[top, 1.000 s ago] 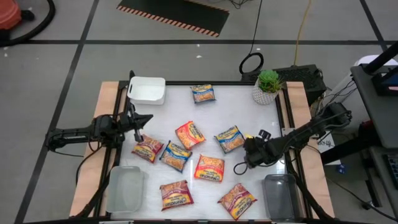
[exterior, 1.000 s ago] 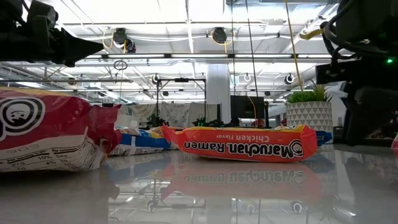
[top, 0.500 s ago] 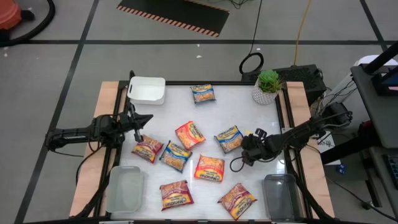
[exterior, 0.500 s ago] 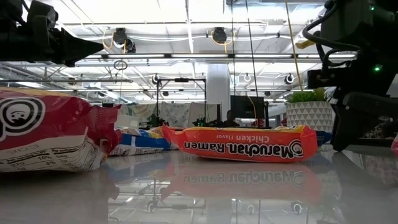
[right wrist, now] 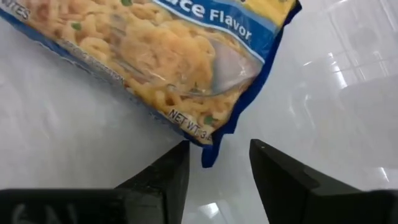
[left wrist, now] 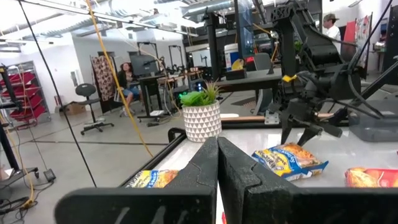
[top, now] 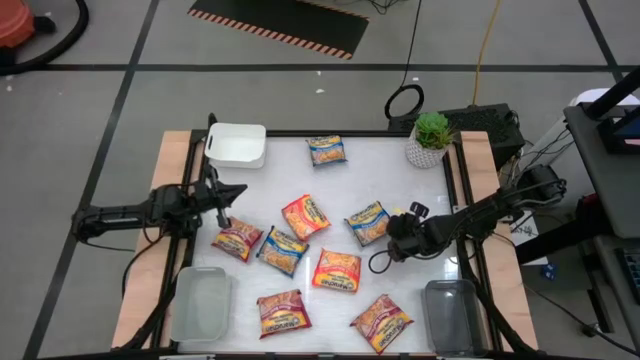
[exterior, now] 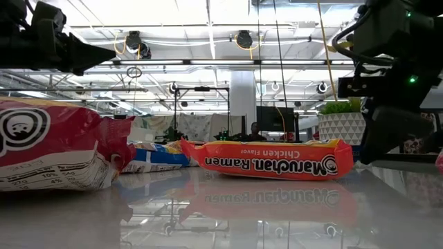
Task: Sort Maruchan noodles
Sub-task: Put the middle right blue noodle pack into the black bin
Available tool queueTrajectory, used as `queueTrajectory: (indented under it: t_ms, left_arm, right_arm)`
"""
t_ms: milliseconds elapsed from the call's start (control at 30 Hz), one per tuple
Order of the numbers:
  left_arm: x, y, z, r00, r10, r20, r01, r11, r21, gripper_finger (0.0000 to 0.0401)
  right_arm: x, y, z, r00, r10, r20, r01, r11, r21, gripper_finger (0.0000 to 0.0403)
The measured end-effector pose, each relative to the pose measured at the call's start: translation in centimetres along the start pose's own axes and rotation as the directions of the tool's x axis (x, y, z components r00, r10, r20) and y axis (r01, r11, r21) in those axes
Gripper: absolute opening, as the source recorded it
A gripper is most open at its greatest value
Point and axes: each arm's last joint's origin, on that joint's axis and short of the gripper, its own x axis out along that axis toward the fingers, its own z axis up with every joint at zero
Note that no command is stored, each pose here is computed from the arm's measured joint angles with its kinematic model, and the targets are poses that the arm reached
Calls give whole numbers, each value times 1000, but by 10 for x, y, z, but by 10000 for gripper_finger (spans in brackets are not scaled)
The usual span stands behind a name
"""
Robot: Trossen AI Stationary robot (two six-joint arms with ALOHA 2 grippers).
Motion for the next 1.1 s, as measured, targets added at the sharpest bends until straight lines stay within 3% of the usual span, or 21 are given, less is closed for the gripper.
queueTrajectory:
  t_ms: [333, 633, 833, 1100]
  left_arm:
    - [3, 1, 1, 999, 38, -3, -38, 999, -23, 4]
    - [3, 1, 2, 999, 43, 10, -42, 998, -44, 4]
    - [2, 4, 4, 992, 126, 23, -125, 991, -43, 4]
    - [2, 4, 6, 990, 136, 38, -135, 990, -49, 4]
  right_arm:
    - [0, 2, 2, 1000, 18, 17, -18, 1000, -22, 132]
    - [2, 1, 6, 999, 28, 30, -27, 998, -58, 11]
    - [1, 3, 11, 996, 32, 83, -21, 993, -120, 3]
    - [-9, 4, 28, 970, -86, 225, 126, 977, -170, 1]
